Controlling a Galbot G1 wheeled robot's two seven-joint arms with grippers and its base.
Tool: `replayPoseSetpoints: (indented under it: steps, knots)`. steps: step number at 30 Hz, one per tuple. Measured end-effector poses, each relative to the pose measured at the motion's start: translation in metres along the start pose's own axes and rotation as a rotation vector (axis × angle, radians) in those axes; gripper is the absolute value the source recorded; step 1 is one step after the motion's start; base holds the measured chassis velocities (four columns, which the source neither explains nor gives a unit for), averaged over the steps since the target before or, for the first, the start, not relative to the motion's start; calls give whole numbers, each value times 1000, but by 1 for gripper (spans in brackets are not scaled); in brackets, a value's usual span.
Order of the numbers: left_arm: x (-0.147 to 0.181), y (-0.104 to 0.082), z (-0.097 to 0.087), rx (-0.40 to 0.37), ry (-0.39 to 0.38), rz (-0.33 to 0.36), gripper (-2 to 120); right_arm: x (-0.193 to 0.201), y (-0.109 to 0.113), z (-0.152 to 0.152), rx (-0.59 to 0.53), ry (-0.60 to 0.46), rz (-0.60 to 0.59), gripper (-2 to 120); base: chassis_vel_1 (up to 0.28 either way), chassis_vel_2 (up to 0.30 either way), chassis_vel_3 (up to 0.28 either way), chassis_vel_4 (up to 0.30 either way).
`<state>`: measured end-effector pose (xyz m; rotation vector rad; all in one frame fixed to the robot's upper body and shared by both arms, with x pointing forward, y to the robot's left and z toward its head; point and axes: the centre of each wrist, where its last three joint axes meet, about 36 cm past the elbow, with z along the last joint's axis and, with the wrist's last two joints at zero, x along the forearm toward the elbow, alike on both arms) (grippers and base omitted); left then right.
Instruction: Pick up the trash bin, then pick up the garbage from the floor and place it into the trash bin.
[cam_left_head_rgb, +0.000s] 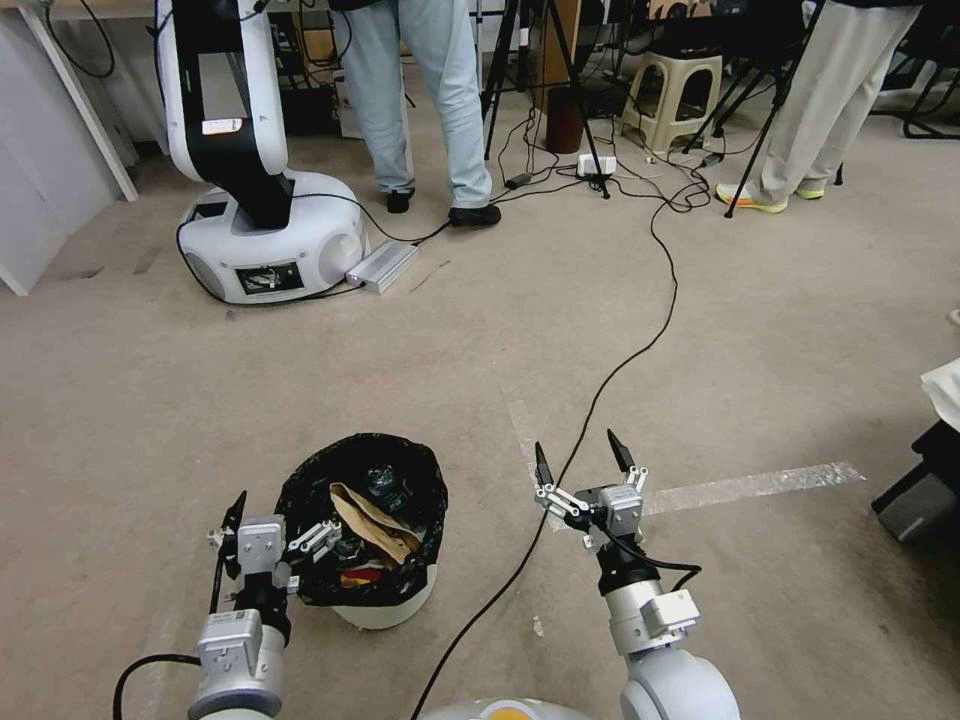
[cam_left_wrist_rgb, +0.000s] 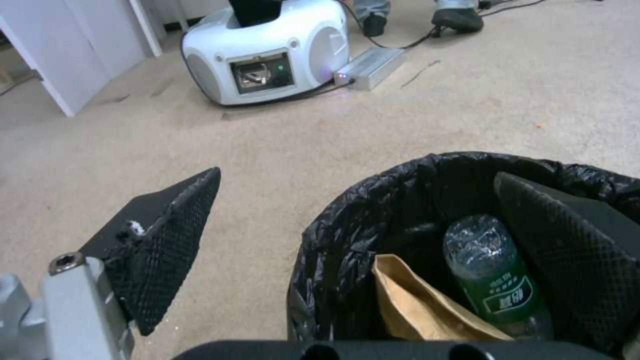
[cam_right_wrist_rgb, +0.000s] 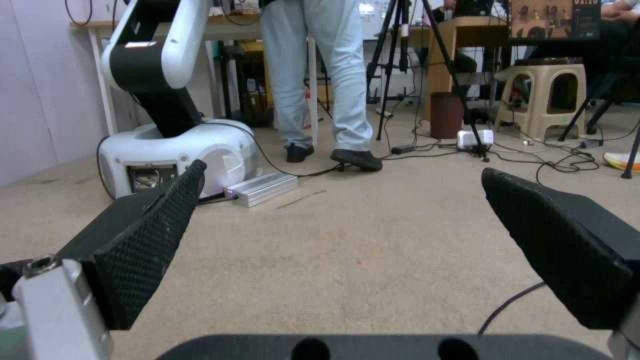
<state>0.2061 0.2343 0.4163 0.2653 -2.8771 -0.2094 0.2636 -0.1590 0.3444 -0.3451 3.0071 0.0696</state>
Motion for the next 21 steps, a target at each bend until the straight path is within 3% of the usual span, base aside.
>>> replayPoseSetpoints:
  steps: [21]
  knots:
    - [-1, 0, 0, 4, 7, -3, 100, 0, 0, 0, 1, 1, -1, 100, 0, 0, 0, 0]
